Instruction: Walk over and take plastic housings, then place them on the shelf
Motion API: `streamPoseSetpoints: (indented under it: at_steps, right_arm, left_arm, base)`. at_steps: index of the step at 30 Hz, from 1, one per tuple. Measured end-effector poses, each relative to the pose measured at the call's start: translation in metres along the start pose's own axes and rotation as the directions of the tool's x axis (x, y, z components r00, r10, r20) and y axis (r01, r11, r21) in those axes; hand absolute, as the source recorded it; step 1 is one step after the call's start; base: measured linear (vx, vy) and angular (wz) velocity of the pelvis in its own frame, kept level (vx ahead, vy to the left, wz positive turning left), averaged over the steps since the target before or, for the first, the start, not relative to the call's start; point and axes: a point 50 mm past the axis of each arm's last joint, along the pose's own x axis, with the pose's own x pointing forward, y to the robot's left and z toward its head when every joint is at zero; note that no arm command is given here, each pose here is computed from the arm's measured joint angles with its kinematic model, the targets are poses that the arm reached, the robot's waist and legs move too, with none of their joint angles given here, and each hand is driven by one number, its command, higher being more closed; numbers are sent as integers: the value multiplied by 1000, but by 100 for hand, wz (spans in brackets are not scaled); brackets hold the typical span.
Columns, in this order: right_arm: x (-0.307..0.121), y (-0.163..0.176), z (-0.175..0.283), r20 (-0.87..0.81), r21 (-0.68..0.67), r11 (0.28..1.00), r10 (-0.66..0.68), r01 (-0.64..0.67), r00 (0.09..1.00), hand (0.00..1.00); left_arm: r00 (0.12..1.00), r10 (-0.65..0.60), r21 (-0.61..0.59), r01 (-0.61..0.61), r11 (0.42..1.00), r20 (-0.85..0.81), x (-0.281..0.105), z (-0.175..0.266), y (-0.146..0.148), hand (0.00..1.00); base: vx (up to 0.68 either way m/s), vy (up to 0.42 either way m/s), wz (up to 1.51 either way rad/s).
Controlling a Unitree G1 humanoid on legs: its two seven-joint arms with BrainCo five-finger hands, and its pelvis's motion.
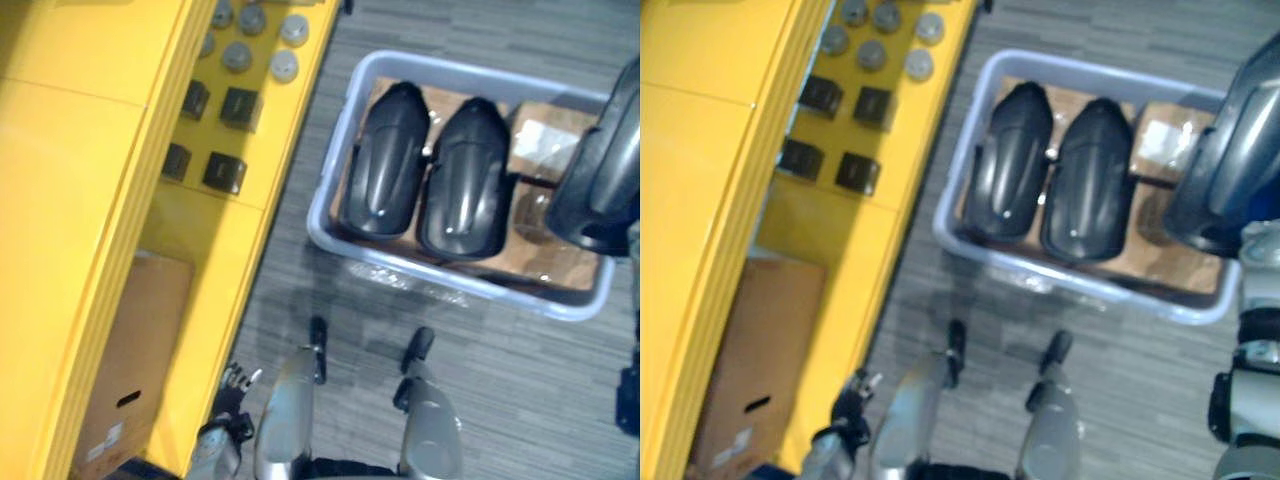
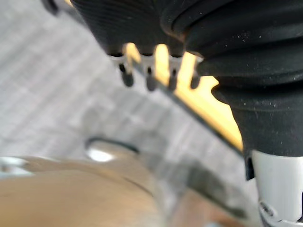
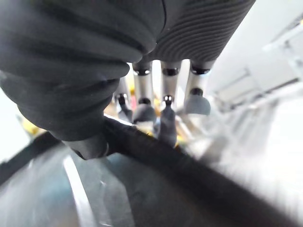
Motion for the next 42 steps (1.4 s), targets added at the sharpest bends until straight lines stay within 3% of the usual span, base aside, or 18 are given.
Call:
streamPoseSetpoints:
  at_steps: [5, 10, 14, 16, 23, 30, 34, 42]
  right_arm:
    - [-45, 10, -22, -3, 20, 1000, 1, -1, 1000, 100]
    - [-80, 6, -14, 94, 66, 998, -26, 20, 995, 100]
    - [-101, 4, 8, 213, 154, 987, -77, 44, 974, 100]
    - [-108, 5, 29, 314, 218, 975, -99, 30, 944, 100]
    - [-137, 24, 81, 497, 389, 910, -75, -145, 865, 100]
    - [-167, 42, 101, 551, 429, 849, 25, -308, 834, 100]
    - [-172, 46, 102, 535, 447, 832, 44, -327, 844, 100]
    - [-200, 65, 106, 586, 390, 793, 177, -467, 791, 100]
  left_arm:
    - [971, -81, 69, 67, 995, 227, -7, 49, -13, 0]
    - [865, -263, 143, 223, 964, 428, -23, 110, -59, 0]
    - [744, -470, 229, 411, 882, 474, -37, 138, -107, 0]
    - [655, -577, 282, 507, 814, 488, -43, 156, -132, 0]
    - [525, -724, 394, 610, 687, 448, -49, 175, -174, 0]
    - [541, -766, 443, 625, 643, 347, -42, 171, -195, 0]
    - [591, -751, 456, 603, 654, 296, -35, 162, -195, 0]
    - [597, -746, 425, 618, 662, 294, -36, 159, -198, 0]
  base:
    - [74, -19, 11]
    - [124, -26, 26]
    - [103, 24, 37]
    - [41, 54, 11]
    - [-20, 33, -22]
    - [-75, -3, -19]
    - [-6, 1, -2]
    - [0, 0, 0]
